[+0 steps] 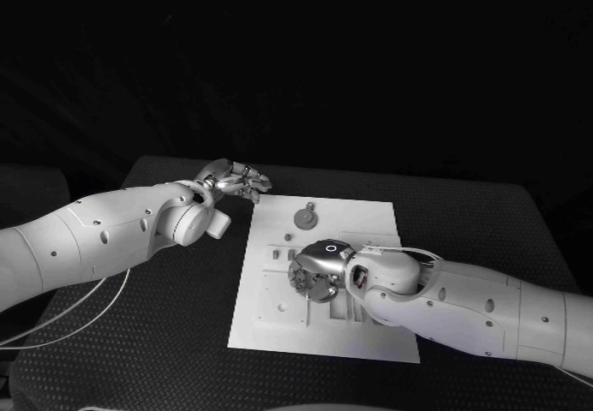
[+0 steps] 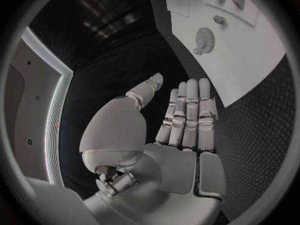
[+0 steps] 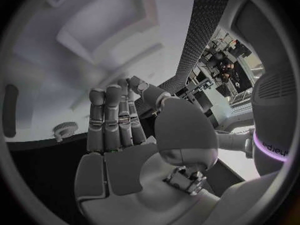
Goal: Assemble the parts on the task board
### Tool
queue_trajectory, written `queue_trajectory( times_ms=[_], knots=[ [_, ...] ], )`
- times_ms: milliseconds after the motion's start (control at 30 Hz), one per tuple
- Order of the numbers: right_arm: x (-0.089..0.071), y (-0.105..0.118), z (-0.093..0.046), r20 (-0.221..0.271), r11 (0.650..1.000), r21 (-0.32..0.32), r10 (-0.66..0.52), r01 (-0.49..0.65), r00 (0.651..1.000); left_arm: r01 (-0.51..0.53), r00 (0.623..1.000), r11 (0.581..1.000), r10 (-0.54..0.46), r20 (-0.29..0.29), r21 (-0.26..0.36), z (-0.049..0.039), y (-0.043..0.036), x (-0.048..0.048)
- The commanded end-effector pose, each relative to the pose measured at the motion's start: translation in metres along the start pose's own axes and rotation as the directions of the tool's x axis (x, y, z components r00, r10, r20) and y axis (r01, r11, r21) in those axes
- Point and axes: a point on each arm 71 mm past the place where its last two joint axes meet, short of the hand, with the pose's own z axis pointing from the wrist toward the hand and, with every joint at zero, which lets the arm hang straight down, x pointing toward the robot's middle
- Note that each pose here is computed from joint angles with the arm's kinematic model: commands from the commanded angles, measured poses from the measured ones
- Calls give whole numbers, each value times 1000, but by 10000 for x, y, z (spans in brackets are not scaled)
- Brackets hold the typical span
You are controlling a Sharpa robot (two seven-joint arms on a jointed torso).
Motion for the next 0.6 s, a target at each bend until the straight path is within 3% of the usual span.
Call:
queue_trajectory(
  times_ms=[33,400,600],
  knots=[
    [6,-36,-12,28,1000,18,20,-20,999,6,1000,1000,-6,-10,6,2,-27,3],
    [-9,-148,-64,60,999,53,10,-13,998,8,1000,1000,-8,-6,4,-4,-20,-14],
    [-55,-212,-160,92,998,56,29,-34,995,7,1000,1000,-7,-3,3,-12,-13,-33]
  ],
)
